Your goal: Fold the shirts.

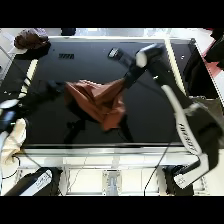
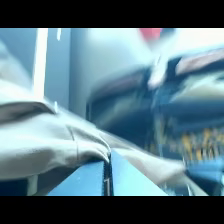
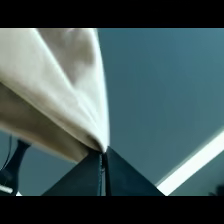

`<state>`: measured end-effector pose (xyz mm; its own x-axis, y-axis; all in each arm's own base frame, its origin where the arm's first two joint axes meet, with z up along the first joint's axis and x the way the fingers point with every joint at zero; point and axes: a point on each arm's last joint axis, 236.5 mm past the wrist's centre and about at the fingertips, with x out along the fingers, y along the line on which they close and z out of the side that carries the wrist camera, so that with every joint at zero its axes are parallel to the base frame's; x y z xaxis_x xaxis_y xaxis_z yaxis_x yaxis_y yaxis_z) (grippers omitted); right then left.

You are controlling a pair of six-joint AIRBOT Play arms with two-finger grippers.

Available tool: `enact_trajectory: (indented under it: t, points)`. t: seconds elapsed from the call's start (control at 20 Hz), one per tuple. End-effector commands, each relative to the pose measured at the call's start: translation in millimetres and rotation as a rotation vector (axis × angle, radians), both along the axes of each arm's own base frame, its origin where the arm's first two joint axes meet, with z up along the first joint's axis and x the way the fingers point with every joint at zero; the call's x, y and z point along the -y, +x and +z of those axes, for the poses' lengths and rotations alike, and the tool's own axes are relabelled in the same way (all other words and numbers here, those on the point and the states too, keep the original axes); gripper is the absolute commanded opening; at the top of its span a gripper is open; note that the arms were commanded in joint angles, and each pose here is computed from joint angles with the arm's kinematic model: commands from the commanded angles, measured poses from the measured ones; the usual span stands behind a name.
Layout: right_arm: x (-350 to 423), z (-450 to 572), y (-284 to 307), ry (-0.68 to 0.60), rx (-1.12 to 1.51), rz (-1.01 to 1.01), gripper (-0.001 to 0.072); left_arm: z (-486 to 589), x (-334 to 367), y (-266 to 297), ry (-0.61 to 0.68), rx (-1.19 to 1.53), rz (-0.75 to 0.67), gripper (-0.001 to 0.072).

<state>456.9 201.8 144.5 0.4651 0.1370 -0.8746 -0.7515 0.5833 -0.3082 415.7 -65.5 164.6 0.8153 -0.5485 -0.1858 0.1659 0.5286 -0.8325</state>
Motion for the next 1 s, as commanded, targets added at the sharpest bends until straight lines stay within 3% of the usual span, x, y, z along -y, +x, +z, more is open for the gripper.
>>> enact_trajectory:
  t: [0.0, 0.25, 0.45, 0.55, 0.75, 0.95]
  points:
    - [42.3, 107.4, -58.5, 0.067, 0.128, -0.079, 0.0017, 124.5, -33.3, -44.5, 0.135, 0.292, 0.118, 0.0010]
    - [82.8, 233.9, -151.5, 0.273, 0.412, -0.113, 0.0017, 228.5, -52.4, -111.6, 0.308, 0.559, 0.288, 0.0009]
    - [110.7, 277.7, -193.5, 0.344, 0.549, -0.147, 0.0017, 226.6, -84.8, -116.5, 0.447, 0.471, 0.409, 0.0009]
    - [112.4, 279.5, -186.2, 0.338, 0.568, -0.160, 0.0017, 199.7, -85.8, -108.8, 0.490, 0.381, 0.364, 0.0009]
    - [103.3, 203.6, -123.2, 0.200, 0.414, -0.233, 0.0017, 143.8, -75.8, -68.2, 0.474, 0.235, 0.211, 0.0009]
    - [113.2, 52.0, -42.1, 0.123, 0.103, -0.414, 0.0017, 17.3, -49.4, -1.8, 0.641, -0.020, -0.004, 0.0009]
